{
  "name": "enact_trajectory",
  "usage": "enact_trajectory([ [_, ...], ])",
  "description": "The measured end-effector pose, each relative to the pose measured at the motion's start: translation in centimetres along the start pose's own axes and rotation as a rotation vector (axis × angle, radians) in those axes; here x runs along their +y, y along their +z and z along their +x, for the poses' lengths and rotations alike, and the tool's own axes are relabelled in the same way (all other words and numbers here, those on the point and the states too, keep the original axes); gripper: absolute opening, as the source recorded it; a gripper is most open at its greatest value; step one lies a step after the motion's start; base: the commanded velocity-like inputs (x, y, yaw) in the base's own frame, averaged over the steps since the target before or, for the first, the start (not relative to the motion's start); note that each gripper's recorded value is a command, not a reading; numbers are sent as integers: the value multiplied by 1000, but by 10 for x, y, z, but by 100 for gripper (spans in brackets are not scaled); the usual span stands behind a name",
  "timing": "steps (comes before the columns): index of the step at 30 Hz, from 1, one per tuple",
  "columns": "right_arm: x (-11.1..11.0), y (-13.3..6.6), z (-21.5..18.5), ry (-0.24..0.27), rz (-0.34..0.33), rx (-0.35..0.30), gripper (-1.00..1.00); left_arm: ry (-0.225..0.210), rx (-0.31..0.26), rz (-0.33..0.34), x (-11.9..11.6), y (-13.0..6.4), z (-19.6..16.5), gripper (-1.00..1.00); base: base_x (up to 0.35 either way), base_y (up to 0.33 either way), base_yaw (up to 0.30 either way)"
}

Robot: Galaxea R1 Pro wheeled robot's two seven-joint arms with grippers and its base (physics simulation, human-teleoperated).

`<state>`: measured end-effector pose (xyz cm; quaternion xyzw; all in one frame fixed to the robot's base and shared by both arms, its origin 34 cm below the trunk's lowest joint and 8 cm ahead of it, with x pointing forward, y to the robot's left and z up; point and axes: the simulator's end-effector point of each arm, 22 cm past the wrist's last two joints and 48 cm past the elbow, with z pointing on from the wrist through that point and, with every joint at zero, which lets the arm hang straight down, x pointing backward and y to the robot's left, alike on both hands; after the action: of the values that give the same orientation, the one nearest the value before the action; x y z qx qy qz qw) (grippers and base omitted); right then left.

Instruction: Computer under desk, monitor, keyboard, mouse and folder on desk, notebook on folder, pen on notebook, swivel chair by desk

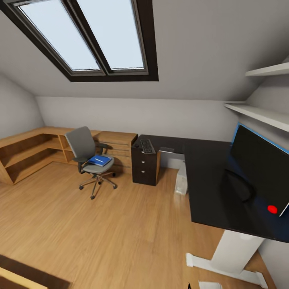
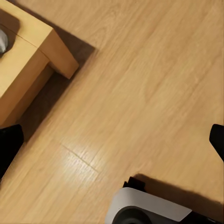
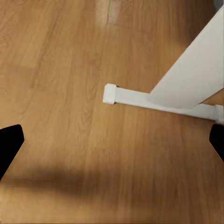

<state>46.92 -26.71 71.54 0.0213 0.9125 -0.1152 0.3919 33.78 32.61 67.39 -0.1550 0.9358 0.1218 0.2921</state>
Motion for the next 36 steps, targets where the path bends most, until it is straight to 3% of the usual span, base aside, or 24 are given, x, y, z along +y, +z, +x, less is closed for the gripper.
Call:
enact_trajectory([
  [25,0,0,1,-1,0,2,100,2,10,6,-5,-2,4,100,289,183,0],
  [36,0,0,1,-1,0,2,100,15,28,-5,-2,-3,14,100,312,75,0],
])
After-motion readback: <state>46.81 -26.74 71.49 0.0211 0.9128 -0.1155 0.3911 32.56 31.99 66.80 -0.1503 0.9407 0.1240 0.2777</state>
